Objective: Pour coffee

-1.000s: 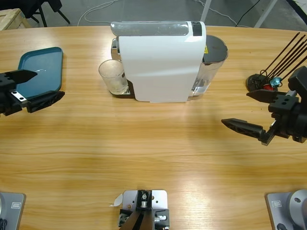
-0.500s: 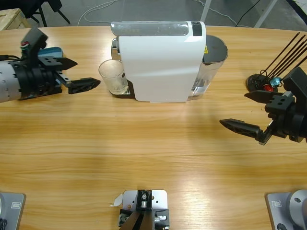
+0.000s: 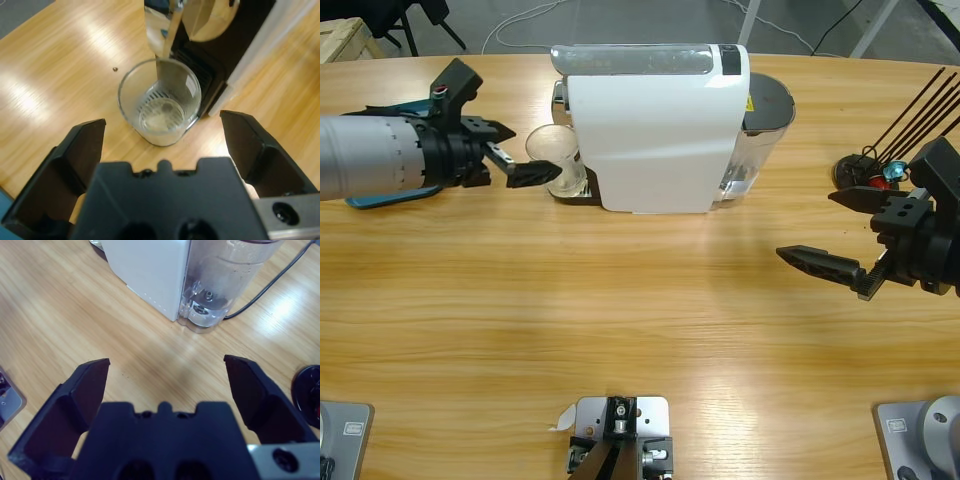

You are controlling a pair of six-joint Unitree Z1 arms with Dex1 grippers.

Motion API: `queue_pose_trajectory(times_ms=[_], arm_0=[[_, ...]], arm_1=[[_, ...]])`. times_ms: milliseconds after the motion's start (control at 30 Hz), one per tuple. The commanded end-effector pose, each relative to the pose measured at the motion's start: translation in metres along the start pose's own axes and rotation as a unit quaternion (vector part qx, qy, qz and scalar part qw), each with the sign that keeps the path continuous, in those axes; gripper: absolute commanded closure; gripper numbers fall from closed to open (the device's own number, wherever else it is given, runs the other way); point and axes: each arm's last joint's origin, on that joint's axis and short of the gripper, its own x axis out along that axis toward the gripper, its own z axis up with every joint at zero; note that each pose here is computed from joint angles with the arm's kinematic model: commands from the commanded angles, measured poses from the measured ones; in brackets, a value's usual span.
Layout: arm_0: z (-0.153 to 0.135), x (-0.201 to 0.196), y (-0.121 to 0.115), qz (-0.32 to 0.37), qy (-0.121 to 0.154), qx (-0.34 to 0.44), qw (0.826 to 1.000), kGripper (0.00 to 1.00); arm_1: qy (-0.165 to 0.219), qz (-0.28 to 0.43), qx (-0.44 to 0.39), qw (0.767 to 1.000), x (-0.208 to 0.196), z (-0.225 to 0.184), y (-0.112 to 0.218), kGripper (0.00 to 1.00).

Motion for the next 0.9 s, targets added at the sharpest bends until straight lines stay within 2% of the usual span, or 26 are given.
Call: queue_pose_trajectory(times_ms=[33, 567, 900], arm_0=[[-0.002, 0.024, 0.006, -0.002, 0.017, -0.003, 1.0, 0.013], [-0.002, 0.05, 0.015, -0.022, 0.032, -0.028, 0.999, 0.013], [-0.011, 0.06, 0.019, -0.035, 0.049, -0.041, 0.997, 0.101]], arm_1=[[0.019, 0.002, -0.001, 1.0, 0.006, -0.009, 0.002, 0.0], [0.02, -0.002, -0.002, 1.0, 0.008, -0.009, 0.001, 0.0], [0.023, -0.003, -0.002, 1.0, 0.009, -0.008, 0.001, 0.0]])
